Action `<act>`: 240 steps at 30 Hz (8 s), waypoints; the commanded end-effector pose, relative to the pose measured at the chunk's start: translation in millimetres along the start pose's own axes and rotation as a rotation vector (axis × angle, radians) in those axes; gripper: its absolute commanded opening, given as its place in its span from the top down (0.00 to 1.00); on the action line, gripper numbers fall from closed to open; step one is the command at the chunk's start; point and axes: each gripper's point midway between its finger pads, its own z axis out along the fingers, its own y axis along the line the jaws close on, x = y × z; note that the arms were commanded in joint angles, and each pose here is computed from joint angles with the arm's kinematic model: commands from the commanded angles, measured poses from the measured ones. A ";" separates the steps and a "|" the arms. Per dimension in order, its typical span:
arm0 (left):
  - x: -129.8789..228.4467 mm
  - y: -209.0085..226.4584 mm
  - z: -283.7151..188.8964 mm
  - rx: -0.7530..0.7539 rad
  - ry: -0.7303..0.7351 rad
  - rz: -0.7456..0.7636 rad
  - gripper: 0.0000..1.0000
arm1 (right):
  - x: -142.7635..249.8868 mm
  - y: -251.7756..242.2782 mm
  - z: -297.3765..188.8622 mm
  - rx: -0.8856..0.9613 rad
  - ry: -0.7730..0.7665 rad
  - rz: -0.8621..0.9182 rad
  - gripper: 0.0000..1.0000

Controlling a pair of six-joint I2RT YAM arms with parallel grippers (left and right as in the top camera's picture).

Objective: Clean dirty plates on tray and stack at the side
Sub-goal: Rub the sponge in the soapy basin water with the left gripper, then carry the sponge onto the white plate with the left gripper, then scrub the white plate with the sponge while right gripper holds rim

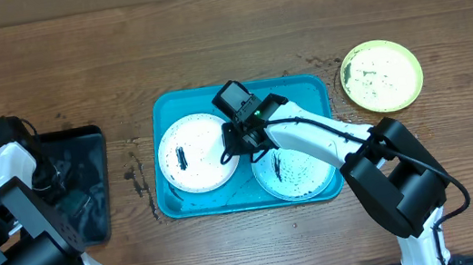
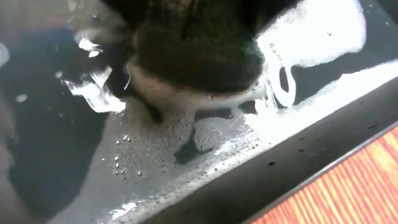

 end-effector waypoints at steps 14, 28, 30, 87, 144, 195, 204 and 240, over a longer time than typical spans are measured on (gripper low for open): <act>76.2 -11.2 6.4 0.104 0.348 0.019 0.00 | -5.5 4.3 0.7 0.000 -0.019 -0.006 0.96; 77.1 -9.9 6.3 0.098 0.352 0.019 0.96 | -5.0 3.9 0.7 0.002 -0.017 -0.006 0.96; 70.7 -6.2 8.8 0.073 0.318 0.022 0.94 | -5.1 3.8 0.7 0.001 -0.017 -0.005 0.96; 31.3 -54.2 -69.5 0.390 0.303 0.026 0.96 | -4.9 3.5 0.7 0.003 -0.017 -0.005 0.96; 22.8 -25.9 -112.5 0.737 0.538 -0.105 0.96 | -3.5 2.3 0.7 0.008 -0.011 -0.021 0.96; 253.3 -176.2 -140.0 0.334 0.267 0.928 0.96 | -6.5 3.9 0.5 -0.001 -0.021 -0.023 0.96; 280.7 -178.3 -99.4 0.235 0.334 0.990 0.96 | -6.5 3.9 0.6 -0.001 -0.021 -0.023 0.96; 284.9 -180.4 -112.7 0.275 0.411 0.914 0.59 | -6.4 3.8 0.5 -0.001 -0.021 -0.023 0.96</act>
